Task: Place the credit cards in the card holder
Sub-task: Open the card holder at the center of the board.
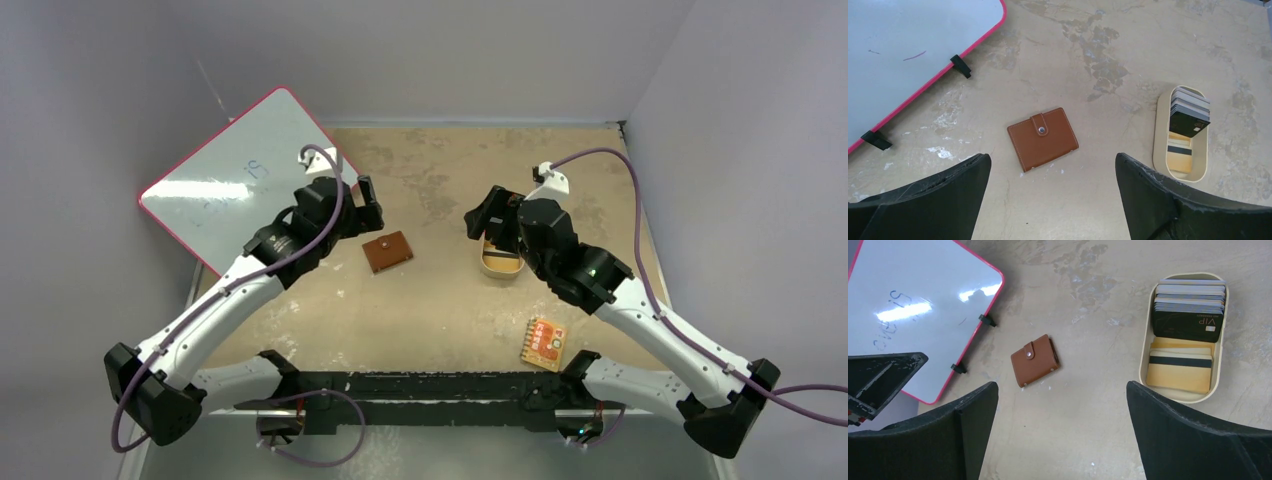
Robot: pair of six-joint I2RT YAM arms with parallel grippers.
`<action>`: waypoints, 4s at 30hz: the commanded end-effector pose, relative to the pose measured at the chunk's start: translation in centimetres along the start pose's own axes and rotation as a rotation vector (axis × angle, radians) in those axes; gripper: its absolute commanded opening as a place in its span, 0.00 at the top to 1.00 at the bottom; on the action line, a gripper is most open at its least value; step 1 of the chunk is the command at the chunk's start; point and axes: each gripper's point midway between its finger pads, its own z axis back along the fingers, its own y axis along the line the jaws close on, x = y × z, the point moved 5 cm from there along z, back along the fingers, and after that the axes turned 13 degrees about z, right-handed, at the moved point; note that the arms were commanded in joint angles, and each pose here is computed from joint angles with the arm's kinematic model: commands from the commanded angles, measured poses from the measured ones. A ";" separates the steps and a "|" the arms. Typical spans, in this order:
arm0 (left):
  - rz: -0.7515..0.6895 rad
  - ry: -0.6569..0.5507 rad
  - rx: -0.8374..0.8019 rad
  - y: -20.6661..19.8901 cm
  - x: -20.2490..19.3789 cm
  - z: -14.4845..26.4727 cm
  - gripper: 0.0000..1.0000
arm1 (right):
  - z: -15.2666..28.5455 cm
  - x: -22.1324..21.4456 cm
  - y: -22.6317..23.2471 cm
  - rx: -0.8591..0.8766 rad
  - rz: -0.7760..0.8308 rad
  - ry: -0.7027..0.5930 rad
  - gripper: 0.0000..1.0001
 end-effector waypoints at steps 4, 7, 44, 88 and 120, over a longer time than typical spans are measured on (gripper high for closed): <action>0.023 -0.026 0.123 1.1 -0.7 -2.4 0.08 | -0.1 0.7 0.1 -0.006 -0.017 -0.025 0.01; 0.037 -0.010 0.196 2.0 -1.7 -4.2 0.12 | -0.1 0.5 0.3 0.003 -0.013 -0.012 0.01; 0.148 0.273 0.247 7.5 -14.0 -14.5 0.59 | -0.6 -0.7 -0.1 -0.002 0.025 0.022 0.01; 0.034 0.766 -0.281 1.0 -15.2 -7.4 1.00 | -12.0 -17.8 4.5 0.466 0.839 0.301 0.48; 0.015 0.781 -0.171 3.2 -15.5 -9.0 1.00 | -13.0 -21.2 4.1 0.428 0.875 0.346 0.60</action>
